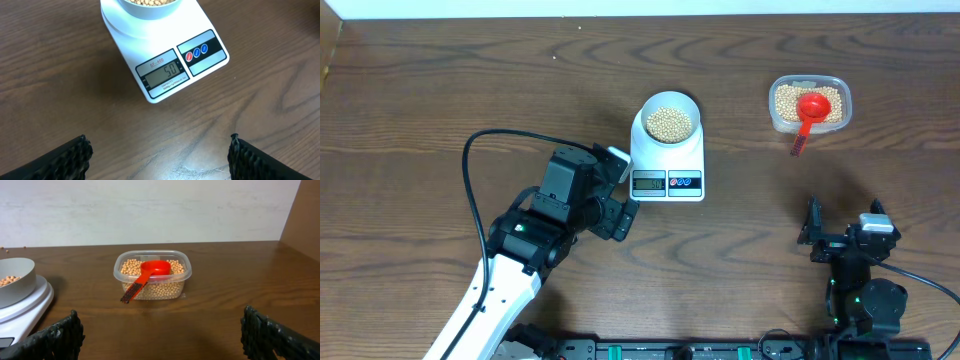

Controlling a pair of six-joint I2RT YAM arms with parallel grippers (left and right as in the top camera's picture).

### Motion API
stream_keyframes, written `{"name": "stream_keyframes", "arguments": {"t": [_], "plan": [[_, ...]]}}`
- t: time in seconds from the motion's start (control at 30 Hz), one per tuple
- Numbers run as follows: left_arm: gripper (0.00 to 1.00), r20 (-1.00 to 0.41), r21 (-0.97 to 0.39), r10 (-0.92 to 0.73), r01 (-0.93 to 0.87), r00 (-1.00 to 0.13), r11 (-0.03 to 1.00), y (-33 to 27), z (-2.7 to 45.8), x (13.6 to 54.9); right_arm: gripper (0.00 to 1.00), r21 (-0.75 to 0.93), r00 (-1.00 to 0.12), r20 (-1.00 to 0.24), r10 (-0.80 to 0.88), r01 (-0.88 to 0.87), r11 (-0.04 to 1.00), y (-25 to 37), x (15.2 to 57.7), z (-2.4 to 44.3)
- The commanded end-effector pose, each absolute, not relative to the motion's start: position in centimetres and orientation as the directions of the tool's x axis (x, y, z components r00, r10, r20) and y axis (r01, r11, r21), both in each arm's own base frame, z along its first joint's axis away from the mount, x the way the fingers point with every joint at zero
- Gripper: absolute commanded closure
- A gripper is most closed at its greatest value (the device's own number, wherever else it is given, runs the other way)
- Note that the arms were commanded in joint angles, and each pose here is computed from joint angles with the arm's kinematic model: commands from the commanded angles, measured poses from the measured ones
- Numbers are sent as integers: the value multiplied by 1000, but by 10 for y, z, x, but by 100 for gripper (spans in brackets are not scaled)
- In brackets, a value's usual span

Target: Scoop item into bowl and weigh 50g on scale

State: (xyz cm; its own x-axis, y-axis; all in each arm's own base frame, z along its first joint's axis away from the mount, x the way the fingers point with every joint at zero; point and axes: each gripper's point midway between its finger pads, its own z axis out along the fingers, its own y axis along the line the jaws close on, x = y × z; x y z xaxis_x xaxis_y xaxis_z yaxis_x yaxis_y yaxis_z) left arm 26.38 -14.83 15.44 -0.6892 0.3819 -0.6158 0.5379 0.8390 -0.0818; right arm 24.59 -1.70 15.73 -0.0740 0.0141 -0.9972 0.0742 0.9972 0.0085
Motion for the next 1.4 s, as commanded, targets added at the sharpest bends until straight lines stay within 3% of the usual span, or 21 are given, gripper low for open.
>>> {"name": "stream_keyframes", "arguments": {"t": [0.0,0.13,0.33,0.53,0.8,1.37], "plan": [[12,-623,-81,383,544,-682,835,-148,161,264,1,-6,-74,-997,0,80,997,-19,246,157],[11,-624,-80,383,544,-681,836,-143,167,254,1,-6,-74,-997,0,80,997,-19,246,157],[11,-745,-46,334,545,-578,837,-136,211,244,1,-6,-74,-997,0,80,997,-19,246,157],[11,-882,65,243,406,-404,912,-97,272,239,1,-6,-74,-997,0,80,997,-19,246,157],[11,-982,74,126,319,-143,945,-71,334,219,1,-6,-74,-997,0,80,997,-19,246,157],[11,-994,74,62,130,93,989,-31,271,225,1,-6,-74,-997,0,80,997,-19,246,157]]}}
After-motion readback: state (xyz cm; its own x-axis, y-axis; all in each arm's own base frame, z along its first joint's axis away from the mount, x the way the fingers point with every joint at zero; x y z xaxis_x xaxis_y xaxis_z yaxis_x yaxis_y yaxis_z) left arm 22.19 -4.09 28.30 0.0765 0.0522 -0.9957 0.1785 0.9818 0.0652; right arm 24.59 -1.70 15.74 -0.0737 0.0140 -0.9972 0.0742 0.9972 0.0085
